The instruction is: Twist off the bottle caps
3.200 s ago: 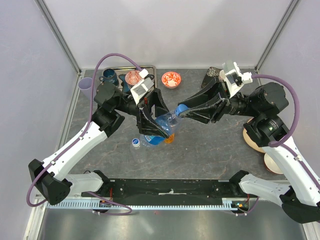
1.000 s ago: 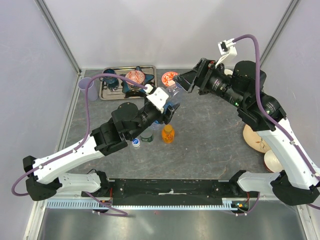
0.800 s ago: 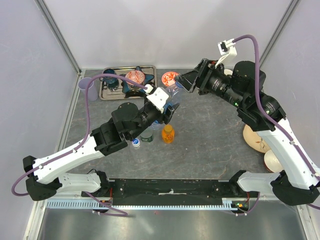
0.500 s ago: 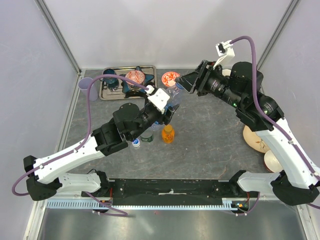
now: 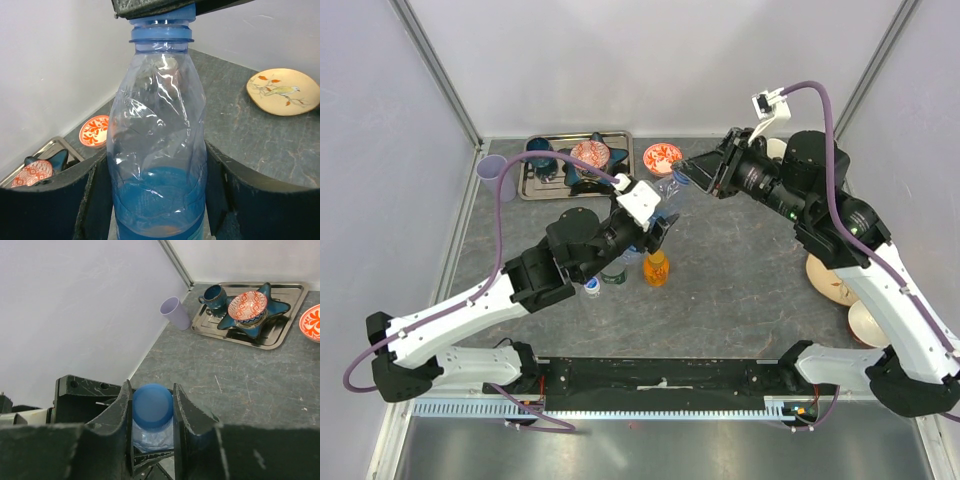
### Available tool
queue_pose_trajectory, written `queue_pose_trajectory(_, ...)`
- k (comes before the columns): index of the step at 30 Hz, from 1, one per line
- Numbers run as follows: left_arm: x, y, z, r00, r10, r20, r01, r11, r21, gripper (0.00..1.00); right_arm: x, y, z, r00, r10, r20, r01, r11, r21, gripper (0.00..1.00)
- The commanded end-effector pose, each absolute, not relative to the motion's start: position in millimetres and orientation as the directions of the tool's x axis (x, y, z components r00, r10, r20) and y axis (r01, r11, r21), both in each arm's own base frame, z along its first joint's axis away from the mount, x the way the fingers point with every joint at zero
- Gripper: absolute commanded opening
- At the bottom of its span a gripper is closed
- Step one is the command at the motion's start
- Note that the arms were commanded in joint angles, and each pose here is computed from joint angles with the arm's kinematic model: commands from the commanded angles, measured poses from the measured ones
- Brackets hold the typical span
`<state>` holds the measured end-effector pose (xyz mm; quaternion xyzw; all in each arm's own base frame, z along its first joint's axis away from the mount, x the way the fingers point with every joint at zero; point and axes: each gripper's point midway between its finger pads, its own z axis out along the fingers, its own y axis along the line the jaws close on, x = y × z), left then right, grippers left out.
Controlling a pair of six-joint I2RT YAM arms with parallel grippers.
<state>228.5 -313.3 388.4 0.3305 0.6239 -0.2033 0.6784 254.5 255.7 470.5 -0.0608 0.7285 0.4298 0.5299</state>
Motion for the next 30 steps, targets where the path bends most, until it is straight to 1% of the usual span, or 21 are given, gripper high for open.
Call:
queue_pose_trajectory(1, 202, -315, 431, 0.185, -0.016, -0.983, 0.773, 0.620, 0.136, 0.31, 236, 254, 481, -0.379, 0.304, -0.874, -0.644, 0.592, 0.485, 0.00)
queue_pose_trajectory(2, 196, -315, 434, 0.183, -0.028, -0.983, 0.794, 0.594, 0.131, 0.31, 230, 254, 487, -0.364, 0.299, -0.882, -0.673, 0.570, 0.471, 0.00)
queue_pose_trajectory(3, 184, -319, 439, 0.185, -0.048, -0.982, 0.836, 0.533, 0.132, 0.31, 220, 260, 489, -0.360, 0.269, -0.893, -0.720, 0.529, 0.449, 0.00)
queue_pose_trajectory(5, 171, -322, 439, 0.152, -0.059, -0.987, 0.885, 0.452, 0.109, 0.31, 206, 263, 500, -0.329, 0.252, -0.910, -0.782, 0.467, 0.413, 0.00)
queue_pose_trajectory(6, 152, -327, 445, 0.145, -0.081, -0.986, 0.934, 0.339, 0.110, 0.31, 196, 266, 501, -0.324, 0.227, -0.918, -0.816, 0.424, 0.393, 0.00)
queue_pose_trajectory(8, 141, -326, 445, 0.092, -0.084, -0.992, 0.967, 0.244, 0.069, 0.31, 184, 268, 507, -0.302, 0.207, -0.931, -0.856, 0.372, 0.360, 0.00)
queue_pose_trajectory(9, 122, -328, 450, 0.079, -0.096, -0.992, 0.990, 0.125, 0.066, 0.31, 177, 269, 508, -0.291, 0.190, -0.938, -0.876, 0.340, 0.341, 0.00)
queue_pose_trajectory(10, 114, -328, 451, 0.036, -0.097, -0.995, 0.997, 0.069, 0.029, 0.31, 170, 270, 509, -0.283, 0.179, -0.942, -0.892, 0.312, 0.327, 0.00)
queue_pose_trajectory(11, 115, -324, 452, 0.021, -0.097, -0.995, 0.999, 0.043, 0.017, 0.31, 163, 269, 512, -0.268, 0.177, -0.947, -0.908, 0.283, 0.309, 0.00)
queue_pose_trajectory(12, 99, -322, 455, 0.009, -0.099, -0.995, 0.998, -0.063, 0.015, 0.31, 158, 269, 513, -0.259, 0.173, -0.950, -0.918, 0.261, 0.298, 0.00)
queue_pose_trajectory(14, 96, -315, 457, -0.044, -0.100, -0.994, 0.991, -0.128, -0.031, 0.31, 142, 269, 518, -0.238, 0.168, -0.957, -0.946, 0.185, 0.268, 0.00)
queue_pose_trajectory(15, 85, -312, 459, -0.039, -0.113, -0.993, 0.976, -0.216, -0.014, 0.31, 136, 269, 519, -0.233, 0.164, -0.958, -0.953, 0.158, 0.259, 0.00)
queue_pose_trajectory(16, 83, -311, 459, -0.088, -0.101, -0.991, 0.967, -0.247, -0.061, 0.31, 128, 269, 523, -0.219, 0.166, -0.961, -0.964, 0.116, 0.240, 0.00)
queue_pose_trajectory(17, 86, -307, 458, -0.103, -0.096, -0.990, 0.962, -0.261, -0.075, 0.31, 122, 268, 523, -0.212, 0.165, -0.963, -0.969, 0.090, 0.228, 0.00)
queue_pose_trajectory(18, 80, -304, 460, -0.085, -0.107, -0.991, 0.946, -0.321, -0.046, 0.31, 117, 267, 525, -0.202, 0.168, -0.965, -0.974, 0.070, 0.217, 0.00)
queue_pose_trajectory(19, 81, -305, 458, -0.123, -0.090, -0.988, 0.935, -0.345, -0.085, 0.31, 113, 267, 528, -0.185, 0.176, -0.967, -0.979, 0.051, 0.196, 0.00)
queue_pose_trajectory(21, 81, -302, 453, -0.141, -0.065, -0.988, 0.916, -0.386, -0.105, 0.31, 98, 264, 526, -0.171, 0.166, -0.971, -0.985, -0.013, 0.172, 0.00)
queue_pose_trajectory(24, 83, -304, 449, -0.157, -0.043, -0.987, 0.899, -0.419, -0.125, 0.31, 74, 259, 525, -0.140, 0.164, -0.976, -0.986, -0.114, 0.123, 0.00)
queue_pose_trajectory(25, 84, -305, 447, -0.164, -0.036, -0.986, 0.895, -0.425, -0.134, 0.31, 67, 256, 533, -0.101, 0.201, -0.974, -0.987, -0.143, 0.072, 0.00)
queue_pose_trajectory(27, 87, -307, 442, -0.175, -0.022, -0.984, 0.890, -0.431, -0.149, 0.32, 52, 250, 532, -0.100, 0.206, -0.973, -0.979, -0.197, 0.059, 0.00)
queue_pose_trajectory(30, 90, -310, 439, -0.192, -0.020, -0.981, 0.885, -0.436, -0.164, 0.34, 46, 247, 535, -0.080, 0.215, -0.973, -0.976, -0.216, 0.033, 0.00)
